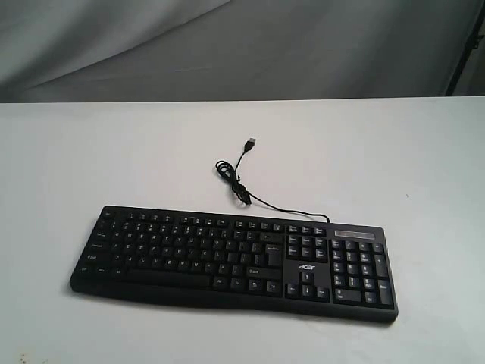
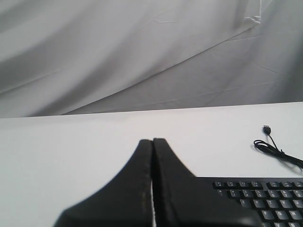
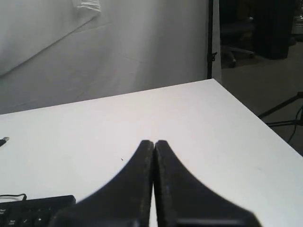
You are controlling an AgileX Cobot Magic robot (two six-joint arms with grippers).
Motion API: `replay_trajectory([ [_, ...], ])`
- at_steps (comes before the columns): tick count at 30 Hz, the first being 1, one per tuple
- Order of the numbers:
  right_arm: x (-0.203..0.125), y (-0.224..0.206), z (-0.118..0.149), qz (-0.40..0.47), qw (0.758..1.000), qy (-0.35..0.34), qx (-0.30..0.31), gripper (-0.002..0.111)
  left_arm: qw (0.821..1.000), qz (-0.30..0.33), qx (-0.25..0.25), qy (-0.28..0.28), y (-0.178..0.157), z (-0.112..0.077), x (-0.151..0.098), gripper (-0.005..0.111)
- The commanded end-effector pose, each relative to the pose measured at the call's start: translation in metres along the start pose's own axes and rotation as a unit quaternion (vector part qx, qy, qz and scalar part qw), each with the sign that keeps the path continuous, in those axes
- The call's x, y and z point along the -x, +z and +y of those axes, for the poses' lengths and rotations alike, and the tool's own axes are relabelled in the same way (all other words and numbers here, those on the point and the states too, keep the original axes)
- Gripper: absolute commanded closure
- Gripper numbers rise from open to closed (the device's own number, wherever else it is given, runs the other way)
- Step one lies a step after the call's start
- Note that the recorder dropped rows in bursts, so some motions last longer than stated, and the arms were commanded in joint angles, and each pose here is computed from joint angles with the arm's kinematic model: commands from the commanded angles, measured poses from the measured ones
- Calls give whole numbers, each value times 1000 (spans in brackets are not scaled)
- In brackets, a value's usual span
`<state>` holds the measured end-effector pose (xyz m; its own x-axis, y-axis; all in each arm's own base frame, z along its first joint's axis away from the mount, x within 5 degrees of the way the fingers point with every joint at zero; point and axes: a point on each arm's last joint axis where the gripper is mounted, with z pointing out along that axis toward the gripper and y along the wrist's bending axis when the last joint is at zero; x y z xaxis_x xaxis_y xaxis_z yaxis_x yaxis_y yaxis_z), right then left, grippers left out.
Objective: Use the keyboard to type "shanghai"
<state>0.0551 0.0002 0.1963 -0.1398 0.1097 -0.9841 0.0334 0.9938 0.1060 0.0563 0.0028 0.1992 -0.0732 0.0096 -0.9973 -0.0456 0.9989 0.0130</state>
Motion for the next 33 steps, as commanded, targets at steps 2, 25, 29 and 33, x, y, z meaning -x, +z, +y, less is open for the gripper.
replay_trajectory([
  [2,-6,1,-3,13,999,-25,-16,108,1000,-3,-3,-1,0,0,0,107],
  [25,-13,0,-5,51,998,-37,-25,108,1000,-3,-3,-1,0,0,0,107],
  [29,-13,0,-5,51,998,-37,-25,108,1000,-3,-3,-1,0,0,0,107],
  [33,-13,0,-5,51,998,-37,-25,108,1000,-3,-3,-1,0,0,0,107],
])
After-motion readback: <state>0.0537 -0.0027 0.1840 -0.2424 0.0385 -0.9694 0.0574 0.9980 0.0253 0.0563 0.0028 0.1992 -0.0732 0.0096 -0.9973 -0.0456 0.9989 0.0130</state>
